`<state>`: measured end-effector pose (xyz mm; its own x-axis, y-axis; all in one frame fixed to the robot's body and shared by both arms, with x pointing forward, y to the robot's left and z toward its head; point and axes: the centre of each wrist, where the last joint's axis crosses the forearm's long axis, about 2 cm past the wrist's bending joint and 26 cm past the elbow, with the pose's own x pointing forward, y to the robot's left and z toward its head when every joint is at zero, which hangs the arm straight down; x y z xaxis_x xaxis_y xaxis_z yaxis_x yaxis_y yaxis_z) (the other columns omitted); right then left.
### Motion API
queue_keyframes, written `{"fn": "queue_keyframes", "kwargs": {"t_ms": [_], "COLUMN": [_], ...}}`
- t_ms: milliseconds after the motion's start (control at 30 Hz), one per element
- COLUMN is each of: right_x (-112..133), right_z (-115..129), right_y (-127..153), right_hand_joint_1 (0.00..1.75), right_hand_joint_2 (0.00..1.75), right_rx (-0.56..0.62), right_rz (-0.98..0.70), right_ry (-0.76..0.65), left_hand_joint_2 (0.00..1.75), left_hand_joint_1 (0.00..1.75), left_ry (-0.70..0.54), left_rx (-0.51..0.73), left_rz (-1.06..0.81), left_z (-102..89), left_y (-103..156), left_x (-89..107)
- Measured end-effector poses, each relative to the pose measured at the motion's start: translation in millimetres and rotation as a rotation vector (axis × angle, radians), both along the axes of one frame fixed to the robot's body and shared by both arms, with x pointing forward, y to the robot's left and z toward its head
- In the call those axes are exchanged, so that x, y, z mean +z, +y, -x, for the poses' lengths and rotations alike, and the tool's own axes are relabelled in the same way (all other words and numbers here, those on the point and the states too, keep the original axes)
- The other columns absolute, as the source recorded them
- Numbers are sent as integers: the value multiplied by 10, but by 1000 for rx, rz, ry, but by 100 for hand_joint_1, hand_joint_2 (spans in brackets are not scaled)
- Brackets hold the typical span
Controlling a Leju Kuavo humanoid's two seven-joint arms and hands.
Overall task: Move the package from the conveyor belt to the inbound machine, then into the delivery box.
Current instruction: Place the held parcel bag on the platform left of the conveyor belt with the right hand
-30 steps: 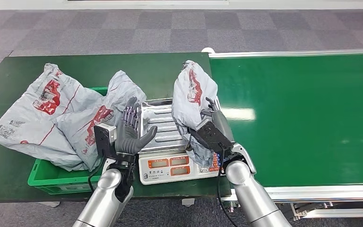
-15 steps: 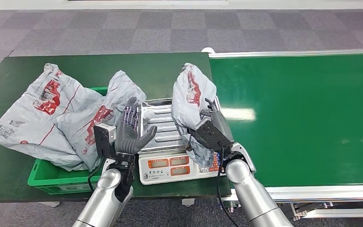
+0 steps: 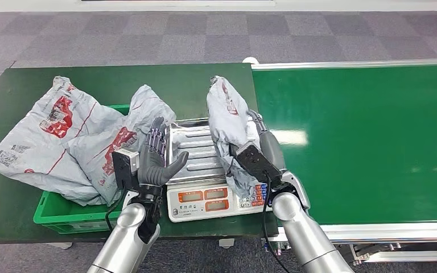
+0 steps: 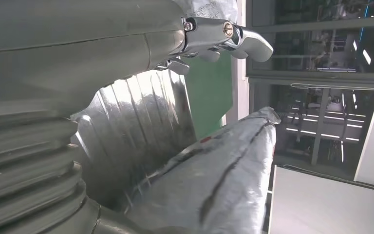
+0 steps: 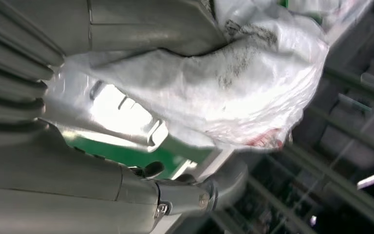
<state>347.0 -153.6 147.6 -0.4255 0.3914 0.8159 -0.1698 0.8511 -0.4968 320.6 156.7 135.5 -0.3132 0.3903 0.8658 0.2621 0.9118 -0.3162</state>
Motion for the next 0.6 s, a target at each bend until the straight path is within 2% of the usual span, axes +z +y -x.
{"fn": "queue_keyframes", "kwargs": {"t_ms": [233,600], "right_x": [-4,-14], "right_z": [-17,-19], "right_y": [-82,-95], "right_hand_joint_1": [0,0], "right_hand_joint_2": [0,0], "right_rx": [-81,-45], "right_rz": [-6,-27], "right_ry": [-25,10], "left_hand_joint_2": [175,175], "left_hand_joint_1": [0,0], "left_ry": [1,0], "left_rx": [3,3], "left_rz": [-3,-3], "left_z": [0,-2], "left_y": [9,11], "left_x": [-5,-3]}}
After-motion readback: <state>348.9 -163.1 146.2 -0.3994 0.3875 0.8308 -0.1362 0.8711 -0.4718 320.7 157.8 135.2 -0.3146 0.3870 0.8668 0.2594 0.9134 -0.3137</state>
